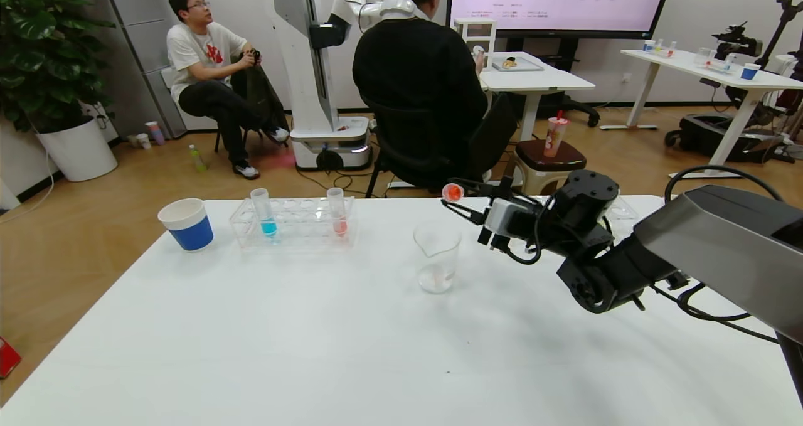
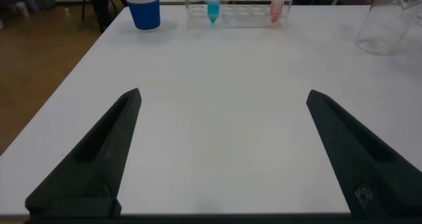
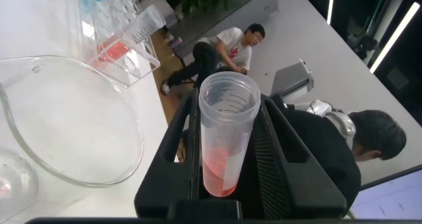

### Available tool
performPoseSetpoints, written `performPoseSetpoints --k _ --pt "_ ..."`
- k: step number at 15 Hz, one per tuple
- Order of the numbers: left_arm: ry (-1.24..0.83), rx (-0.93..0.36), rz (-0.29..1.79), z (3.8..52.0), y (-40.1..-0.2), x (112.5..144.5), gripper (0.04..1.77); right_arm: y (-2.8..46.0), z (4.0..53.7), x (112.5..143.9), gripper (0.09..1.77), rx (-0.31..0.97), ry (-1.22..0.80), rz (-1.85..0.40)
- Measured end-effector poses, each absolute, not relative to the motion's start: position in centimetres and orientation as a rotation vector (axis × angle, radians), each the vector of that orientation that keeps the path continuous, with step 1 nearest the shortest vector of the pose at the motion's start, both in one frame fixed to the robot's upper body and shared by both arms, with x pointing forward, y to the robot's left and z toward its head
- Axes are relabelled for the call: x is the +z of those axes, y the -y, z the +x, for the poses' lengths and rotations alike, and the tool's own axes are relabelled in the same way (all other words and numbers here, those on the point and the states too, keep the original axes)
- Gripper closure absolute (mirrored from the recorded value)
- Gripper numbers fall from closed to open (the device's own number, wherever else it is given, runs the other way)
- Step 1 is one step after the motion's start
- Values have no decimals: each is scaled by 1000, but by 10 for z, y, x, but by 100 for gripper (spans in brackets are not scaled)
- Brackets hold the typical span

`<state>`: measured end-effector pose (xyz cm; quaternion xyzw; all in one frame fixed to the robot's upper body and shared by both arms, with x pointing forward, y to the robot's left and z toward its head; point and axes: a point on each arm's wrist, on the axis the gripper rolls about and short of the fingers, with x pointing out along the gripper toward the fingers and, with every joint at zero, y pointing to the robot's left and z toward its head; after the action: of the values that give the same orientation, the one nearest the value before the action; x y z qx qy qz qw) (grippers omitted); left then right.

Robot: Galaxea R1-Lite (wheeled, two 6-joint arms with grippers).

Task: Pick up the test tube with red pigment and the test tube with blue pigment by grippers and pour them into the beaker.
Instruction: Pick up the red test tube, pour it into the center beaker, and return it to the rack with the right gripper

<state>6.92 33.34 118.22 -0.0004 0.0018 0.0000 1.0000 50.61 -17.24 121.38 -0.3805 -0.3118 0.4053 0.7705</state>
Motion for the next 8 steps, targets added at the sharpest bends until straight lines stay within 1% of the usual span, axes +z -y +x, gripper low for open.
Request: performPoseSetpoints --k 4,8 --pt "-4 0 -1 69 -333 1182 6 170 518 1213 134 874 802 -930" --pt "-4 0 -1 69 -333 1182 6 168 523 1210 134 873 871 -1008"
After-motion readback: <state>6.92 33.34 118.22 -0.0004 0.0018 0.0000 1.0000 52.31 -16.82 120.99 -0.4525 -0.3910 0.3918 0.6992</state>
